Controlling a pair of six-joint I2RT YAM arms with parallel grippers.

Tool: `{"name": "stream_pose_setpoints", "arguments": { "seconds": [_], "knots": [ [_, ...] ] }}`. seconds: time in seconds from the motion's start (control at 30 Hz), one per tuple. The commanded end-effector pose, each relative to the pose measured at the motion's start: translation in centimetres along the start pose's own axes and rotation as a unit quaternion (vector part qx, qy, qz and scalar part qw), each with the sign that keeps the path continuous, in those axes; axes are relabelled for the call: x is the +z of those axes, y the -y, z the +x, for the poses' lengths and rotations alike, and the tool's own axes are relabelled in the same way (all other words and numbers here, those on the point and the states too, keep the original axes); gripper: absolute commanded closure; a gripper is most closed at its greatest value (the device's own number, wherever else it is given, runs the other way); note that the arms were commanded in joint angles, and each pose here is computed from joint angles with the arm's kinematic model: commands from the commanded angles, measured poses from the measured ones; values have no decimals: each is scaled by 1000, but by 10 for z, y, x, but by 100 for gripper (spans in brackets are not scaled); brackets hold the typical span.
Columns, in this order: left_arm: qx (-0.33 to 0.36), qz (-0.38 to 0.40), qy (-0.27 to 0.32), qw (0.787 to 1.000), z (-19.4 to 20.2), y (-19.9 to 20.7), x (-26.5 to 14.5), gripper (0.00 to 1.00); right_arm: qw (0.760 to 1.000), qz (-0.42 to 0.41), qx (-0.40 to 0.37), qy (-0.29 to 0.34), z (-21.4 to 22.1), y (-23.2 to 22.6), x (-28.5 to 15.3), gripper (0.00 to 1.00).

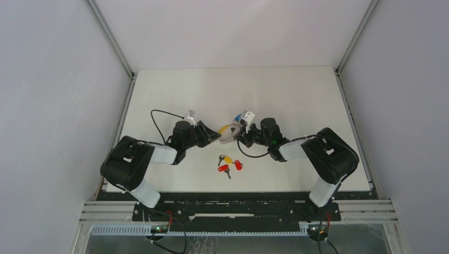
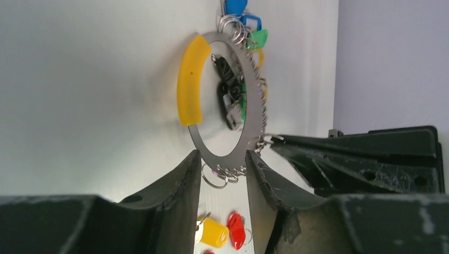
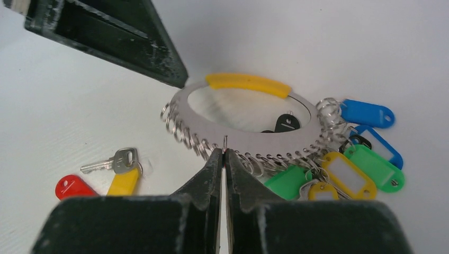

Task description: Put the keys on the keyring

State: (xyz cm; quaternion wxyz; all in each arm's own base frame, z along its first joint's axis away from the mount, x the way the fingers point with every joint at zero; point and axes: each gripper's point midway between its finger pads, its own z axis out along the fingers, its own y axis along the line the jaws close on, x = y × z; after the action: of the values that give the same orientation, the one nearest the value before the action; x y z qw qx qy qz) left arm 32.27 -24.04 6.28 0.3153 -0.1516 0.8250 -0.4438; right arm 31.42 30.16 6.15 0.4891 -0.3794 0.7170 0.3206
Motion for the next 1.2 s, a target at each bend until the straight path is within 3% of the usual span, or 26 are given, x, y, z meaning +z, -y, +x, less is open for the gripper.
{"name": "stream_pose_setpoints", "arguments": {
  "seconds": [0.0, 0.23, 0.3, 0.5, 0.83, 1.17],
  "knots": [
    [38, 40, 46, 997, -14, 22, -18, 58, 998, 15, -47, 49, -37, 2, -7, 100],
    [155, 33, 64, 985, -20, 24, -41, 42, 996, 9, -77, 43, -41, 0, -13, 100],
    [208, 53, 63, 975, -21, 33, -44, 1, 996, -4, -83, 42, -41, -3, -14, 100],
    [313, 127, 92, 937, -29, 64, -50, 0, 993, -24, -103, 43, -45, -6, -20, 100],
    [471, 202, 57, 857, -17, 83, -46, 0, 982, -69, -167, 52, -56, -13, -38, 100],
    [532, 256, 41, 806, -14, 94, -26, 13, 973, -127, -189, 44, -55, -19, -44, 100]
  ]
}}
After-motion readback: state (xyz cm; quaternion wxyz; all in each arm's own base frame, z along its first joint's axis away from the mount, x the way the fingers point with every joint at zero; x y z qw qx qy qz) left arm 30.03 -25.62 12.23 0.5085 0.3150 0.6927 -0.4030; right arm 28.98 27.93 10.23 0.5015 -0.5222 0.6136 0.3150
